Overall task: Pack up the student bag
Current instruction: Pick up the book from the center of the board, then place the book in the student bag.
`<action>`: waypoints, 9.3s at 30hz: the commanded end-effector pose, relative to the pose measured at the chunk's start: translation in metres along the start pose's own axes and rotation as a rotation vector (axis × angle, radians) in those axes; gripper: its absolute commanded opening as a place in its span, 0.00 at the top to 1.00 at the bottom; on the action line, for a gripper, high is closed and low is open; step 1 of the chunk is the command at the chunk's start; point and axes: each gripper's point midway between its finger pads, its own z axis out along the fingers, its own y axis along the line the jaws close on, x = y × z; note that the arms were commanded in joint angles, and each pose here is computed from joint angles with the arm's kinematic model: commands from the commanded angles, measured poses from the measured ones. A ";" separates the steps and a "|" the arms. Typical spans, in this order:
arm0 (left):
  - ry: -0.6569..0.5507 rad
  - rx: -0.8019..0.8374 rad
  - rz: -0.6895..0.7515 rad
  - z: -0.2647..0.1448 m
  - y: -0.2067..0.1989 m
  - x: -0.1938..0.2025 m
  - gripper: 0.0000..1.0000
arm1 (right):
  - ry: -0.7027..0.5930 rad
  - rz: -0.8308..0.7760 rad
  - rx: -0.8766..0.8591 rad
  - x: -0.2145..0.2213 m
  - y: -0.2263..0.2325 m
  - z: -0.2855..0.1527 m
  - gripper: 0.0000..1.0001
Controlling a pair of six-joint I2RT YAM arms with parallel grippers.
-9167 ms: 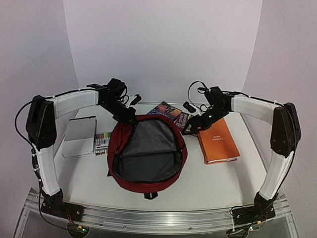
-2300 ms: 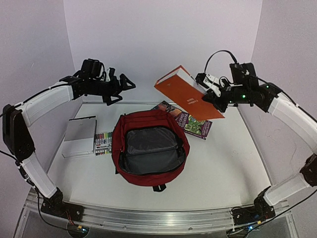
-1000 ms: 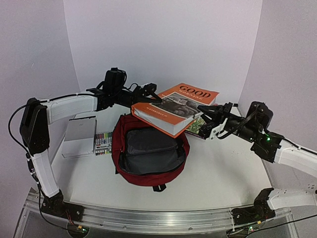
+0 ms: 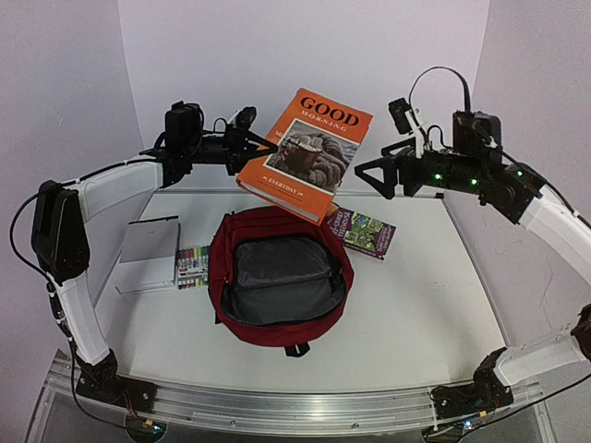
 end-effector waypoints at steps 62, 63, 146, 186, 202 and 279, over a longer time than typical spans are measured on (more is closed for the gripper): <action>0.906 -0.980 0.417 0.023 0.229 0.237 0.36 | 0.267 1.260 0.095 0.198 -0.131 -0.036 1.00; 0.907 -0.991 0.418 0.025 0.234 0.237 0.39 | 0.276 1.265 0.099 0.201 -0.131 -0.038 1.00; 0.051 -0.853 0.033 0.122 0.162 0.046 1.00 | 0.466 1.102 -0.217 0.170 -0.048 -0.034 1.00; 0.201 -0.597 0.114 0.119 0.085 0.083 1.00 | 0.163 1.295 -0.155 0.184 -0.121 0.045 1.00; 0.443 -0.766 0.170 0.073 0.089 0.111 0.98 | 0.118 1.092 -0.037 0.185 -0.138 0.040 1.00; 0.407 -1.207 0.393 0.100 0.215 0.126 1.00 | 0.569 1.312 0.155 0.309 -0.076 0.024 1.00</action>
